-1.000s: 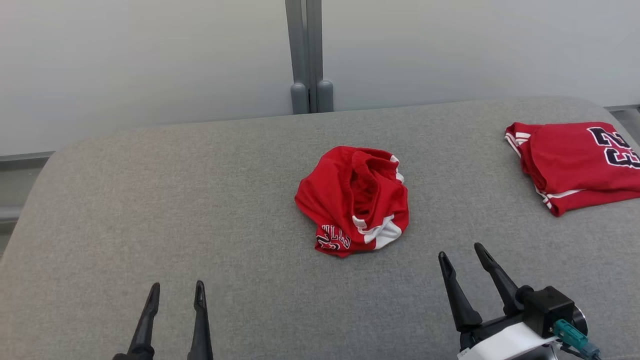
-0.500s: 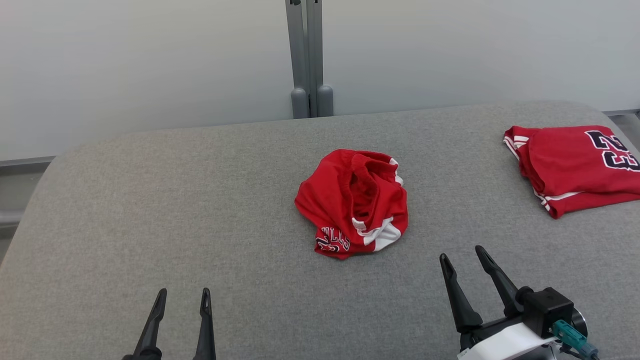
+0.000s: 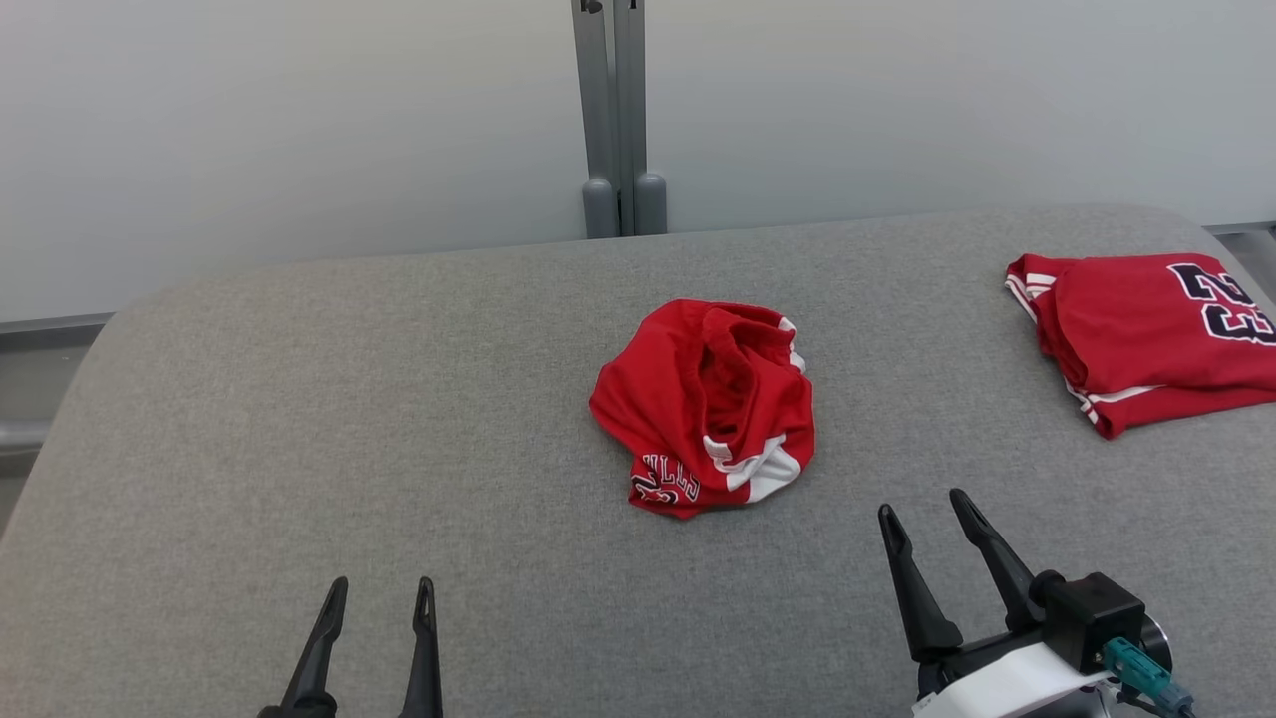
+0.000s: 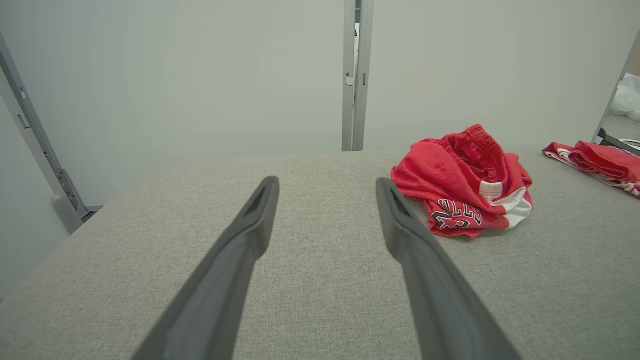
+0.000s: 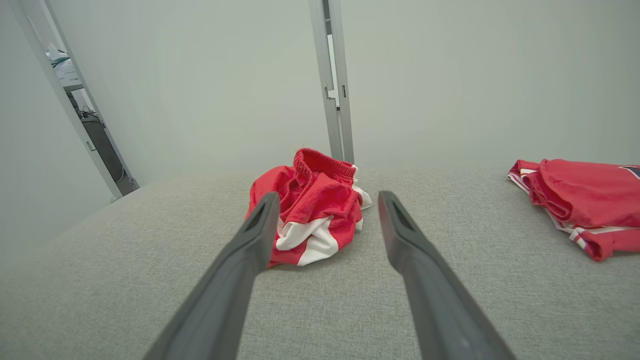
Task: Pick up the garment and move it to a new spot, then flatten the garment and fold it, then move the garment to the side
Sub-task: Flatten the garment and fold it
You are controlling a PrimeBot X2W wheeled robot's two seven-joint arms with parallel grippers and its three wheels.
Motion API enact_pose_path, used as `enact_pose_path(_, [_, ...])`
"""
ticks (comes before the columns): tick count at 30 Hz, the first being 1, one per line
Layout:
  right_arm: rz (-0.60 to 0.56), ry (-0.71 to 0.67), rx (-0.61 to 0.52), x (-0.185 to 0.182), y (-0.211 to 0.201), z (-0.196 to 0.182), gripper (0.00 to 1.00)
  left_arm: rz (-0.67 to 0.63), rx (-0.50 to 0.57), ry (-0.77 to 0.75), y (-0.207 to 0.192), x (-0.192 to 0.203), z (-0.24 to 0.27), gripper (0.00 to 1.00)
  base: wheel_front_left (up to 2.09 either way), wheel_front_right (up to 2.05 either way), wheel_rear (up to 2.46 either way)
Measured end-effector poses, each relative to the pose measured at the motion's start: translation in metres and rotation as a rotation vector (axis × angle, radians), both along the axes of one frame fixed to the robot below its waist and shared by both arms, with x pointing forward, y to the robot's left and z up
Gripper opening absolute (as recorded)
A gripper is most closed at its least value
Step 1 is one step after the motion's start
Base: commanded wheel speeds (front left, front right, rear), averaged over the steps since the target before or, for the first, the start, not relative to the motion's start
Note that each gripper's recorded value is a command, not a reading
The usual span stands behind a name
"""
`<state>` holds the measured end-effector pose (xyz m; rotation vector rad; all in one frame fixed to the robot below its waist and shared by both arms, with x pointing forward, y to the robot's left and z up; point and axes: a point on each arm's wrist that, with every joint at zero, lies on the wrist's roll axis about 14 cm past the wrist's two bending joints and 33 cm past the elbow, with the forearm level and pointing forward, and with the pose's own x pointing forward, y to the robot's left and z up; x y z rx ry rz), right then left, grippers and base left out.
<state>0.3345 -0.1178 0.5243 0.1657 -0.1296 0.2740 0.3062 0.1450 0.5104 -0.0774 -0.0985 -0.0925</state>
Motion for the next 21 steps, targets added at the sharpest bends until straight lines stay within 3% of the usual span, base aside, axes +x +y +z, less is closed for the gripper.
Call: enact_pose_path(21, [-0.005,-0.002,0.003,-0.0013,-0.0011,0.0008,1.0,-0.009,0.004,-0.007,-0.0033,-0.0004,0.0018,1.0,0.0,0.0,0.0])
